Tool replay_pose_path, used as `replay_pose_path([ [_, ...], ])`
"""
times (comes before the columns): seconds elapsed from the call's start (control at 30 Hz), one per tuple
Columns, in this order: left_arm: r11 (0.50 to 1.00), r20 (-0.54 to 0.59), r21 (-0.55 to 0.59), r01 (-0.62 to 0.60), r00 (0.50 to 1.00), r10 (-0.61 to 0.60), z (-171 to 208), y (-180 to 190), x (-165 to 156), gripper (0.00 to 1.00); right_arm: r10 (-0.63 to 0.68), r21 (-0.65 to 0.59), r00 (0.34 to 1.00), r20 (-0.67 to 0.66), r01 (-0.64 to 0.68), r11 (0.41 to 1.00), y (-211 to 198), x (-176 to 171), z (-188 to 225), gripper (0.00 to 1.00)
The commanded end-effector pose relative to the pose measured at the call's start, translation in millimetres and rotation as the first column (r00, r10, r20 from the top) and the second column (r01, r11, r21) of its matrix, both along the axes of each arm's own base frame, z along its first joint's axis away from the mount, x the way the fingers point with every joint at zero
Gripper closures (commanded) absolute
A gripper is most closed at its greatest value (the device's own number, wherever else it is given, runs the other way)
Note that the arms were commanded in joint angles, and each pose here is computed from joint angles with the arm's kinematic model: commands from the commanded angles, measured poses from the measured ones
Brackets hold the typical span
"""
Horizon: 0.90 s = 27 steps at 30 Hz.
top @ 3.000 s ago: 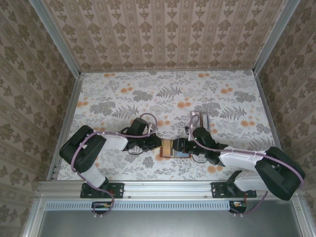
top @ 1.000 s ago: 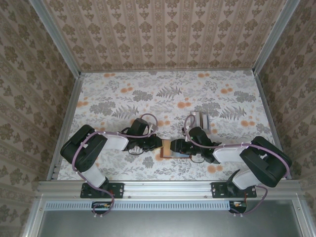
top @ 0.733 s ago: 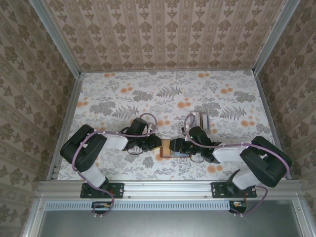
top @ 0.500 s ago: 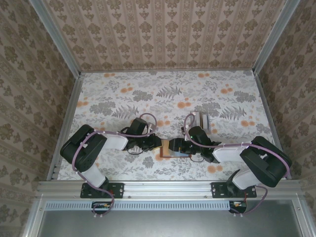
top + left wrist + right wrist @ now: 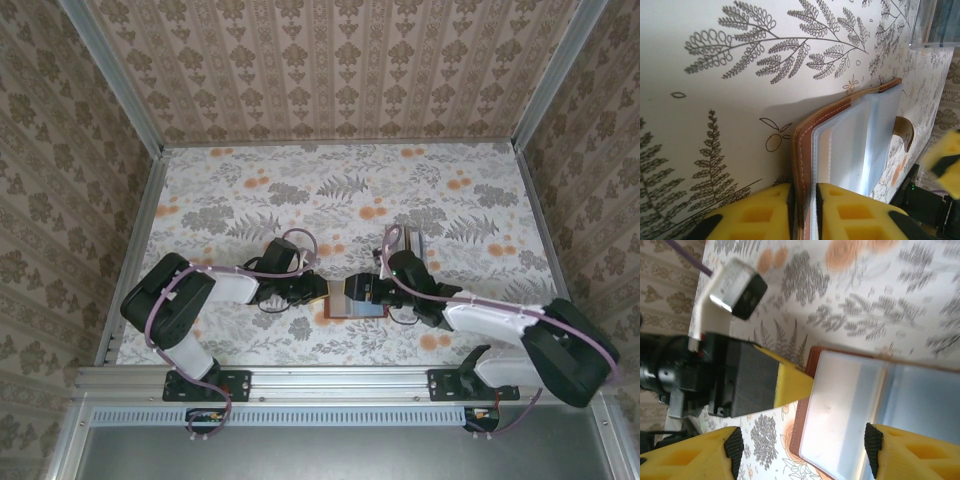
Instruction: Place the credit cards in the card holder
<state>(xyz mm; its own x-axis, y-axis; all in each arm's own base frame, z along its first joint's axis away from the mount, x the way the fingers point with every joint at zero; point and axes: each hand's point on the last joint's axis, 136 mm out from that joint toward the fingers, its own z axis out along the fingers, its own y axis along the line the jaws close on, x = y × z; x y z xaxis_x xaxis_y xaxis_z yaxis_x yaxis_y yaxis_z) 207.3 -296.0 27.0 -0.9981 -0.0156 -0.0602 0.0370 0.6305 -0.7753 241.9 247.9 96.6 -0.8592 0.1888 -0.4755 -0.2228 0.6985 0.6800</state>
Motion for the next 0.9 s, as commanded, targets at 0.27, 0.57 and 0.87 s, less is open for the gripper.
replay_pose_path([
  [0.27,0.999,0.042,-0.034,0.008,0.999,-0.006,18.6,-2.2,5.7,0.64,-0.095,-0.497,0.994,0.050,0.107,0.861,-100.8,46.0,26.1,0.33],
  [0.57,1.000,0.063,-0.028,0.000,0.998,0.001,19.4,3.1,1.8,0.50,-0.163,-0.661,0.986,0.034,0.144,0.736,-129.8,87.4,26.3,0.33],
  [0.87,1.000,0.066,-0.009,-0.001,0.998,0.002,15.3,6.3,-0.3,0.47,-0.244,-0.792,0.970,0.014,0.160,0.589,-149.3,114.4,-0.9,0.33],
])
